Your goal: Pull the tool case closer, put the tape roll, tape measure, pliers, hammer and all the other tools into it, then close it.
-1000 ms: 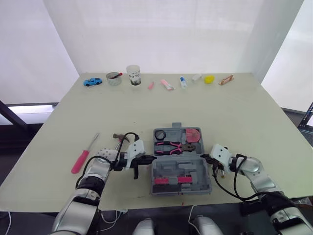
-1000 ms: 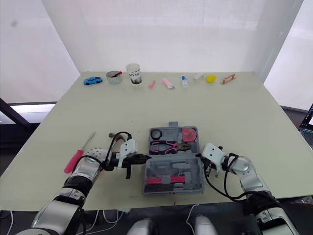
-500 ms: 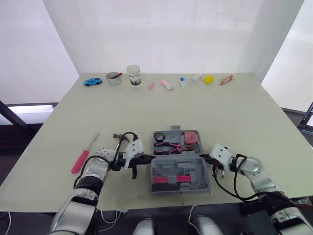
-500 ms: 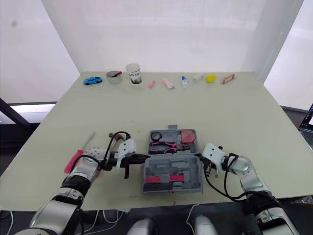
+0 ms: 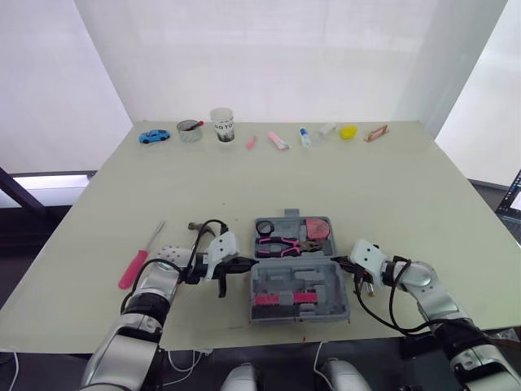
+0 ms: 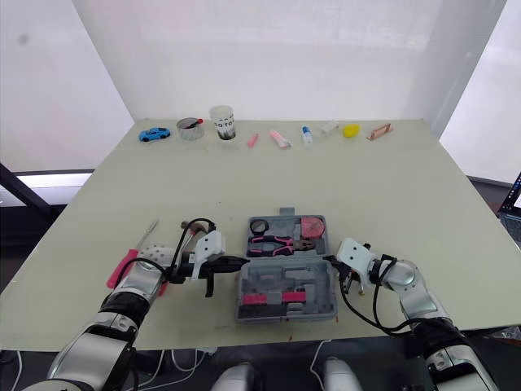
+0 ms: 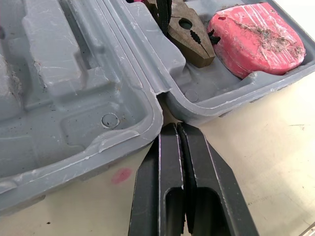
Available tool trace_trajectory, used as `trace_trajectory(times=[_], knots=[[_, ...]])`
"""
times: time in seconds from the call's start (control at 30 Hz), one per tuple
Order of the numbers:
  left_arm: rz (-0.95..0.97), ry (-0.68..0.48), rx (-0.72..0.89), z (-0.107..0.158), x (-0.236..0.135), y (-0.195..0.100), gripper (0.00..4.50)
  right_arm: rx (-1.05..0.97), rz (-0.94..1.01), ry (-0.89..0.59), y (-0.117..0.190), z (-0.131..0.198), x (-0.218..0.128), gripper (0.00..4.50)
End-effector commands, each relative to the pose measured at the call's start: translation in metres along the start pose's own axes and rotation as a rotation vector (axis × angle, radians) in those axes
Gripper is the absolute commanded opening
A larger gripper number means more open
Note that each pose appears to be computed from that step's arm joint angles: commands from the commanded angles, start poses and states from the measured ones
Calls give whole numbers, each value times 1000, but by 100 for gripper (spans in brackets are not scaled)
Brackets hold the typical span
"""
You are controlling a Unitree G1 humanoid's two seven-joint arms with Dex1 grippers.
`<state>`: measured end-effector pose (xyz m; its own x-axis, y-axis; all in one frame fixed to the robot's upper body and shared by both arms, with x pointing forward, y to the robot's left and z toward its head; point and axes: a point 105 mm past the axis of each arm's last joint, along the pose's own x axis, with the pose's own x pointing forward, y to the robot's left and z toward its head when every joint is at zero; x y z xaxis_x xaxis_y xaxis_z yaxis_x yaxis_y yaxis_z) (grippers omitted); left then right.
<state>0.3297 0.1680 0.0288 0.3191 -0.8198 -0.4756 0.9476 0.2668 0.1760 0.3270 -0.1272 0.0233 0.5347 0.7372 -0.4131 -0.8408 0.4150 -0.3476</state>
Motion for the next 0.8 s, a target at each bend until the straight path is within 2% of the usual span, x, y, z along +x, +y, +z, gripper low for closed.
trace_trajectory(times=[0.03,0.8], knots=[[-16,22,-10,-7,3,-7,0,-13,7,1,0,1,-3,6],[-82,2,7,-2,14,-20,0,-9,60,-11,8,4,-6,6]])
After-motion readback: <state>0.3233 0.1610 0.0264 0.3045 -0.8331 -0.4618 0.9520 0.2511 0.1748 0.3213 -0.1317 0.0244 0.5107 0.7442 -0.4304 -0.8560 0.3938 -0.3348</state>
